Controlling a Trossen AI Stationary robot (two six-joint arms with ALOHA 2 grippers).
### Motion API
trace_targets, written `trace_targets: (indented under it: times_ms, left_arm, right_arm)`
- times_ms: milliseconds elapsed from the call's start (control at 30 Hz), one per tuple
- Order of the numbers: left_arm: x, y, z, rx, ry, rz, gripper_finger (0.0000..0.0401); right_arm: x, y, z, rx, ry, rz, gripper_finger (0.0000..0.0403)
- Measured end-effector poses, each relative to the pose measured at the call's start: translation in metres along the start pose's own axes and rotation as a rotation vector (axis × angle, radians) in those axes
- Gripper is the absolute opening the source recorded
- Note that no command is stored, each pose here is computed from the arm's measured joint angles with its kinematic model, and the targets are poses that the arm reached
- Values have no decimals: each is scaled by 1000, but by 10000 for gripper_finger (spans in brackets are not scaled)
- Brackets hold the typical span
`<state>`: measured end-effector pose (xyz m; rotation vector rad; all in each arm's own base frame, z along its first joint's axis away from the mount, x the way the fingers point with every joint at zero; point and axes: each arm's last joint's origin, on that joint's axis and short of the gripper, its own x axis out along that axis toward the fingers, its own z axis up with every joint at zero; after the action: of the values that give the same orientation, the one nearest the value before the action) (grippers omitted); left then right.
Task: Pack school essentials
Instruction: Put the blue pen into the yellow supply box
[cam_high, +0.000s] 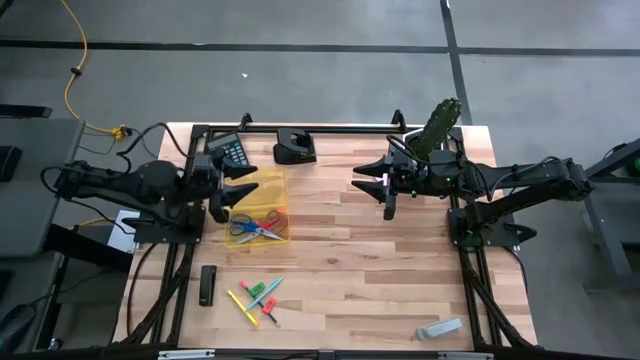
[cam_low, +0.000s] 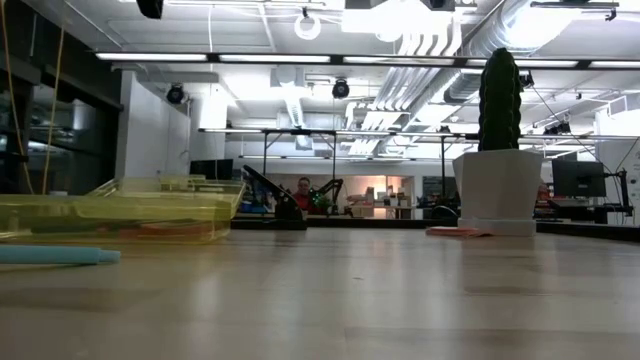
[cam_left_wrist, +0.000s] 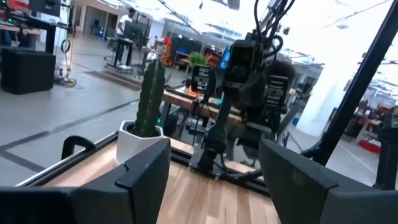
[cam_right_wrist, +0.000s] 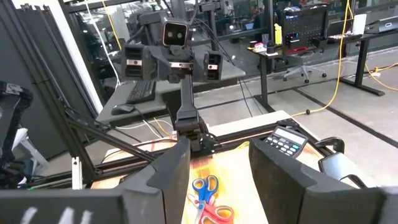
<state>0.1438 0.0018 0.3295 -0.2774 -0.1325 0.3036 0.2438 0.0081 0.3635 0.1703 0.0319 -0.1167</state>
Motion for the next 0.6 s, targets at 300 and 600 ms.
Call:
trace_targets:
  times_ms: [300,600]
  left_arm:
    - [1,0,-1,3,7,1,234]
    - [4,-1,-2,-63,40,12,234]
  right_arm:
    - [0,0,0,5,0,0,158]
    - [0,0,0,7,0,0,158]
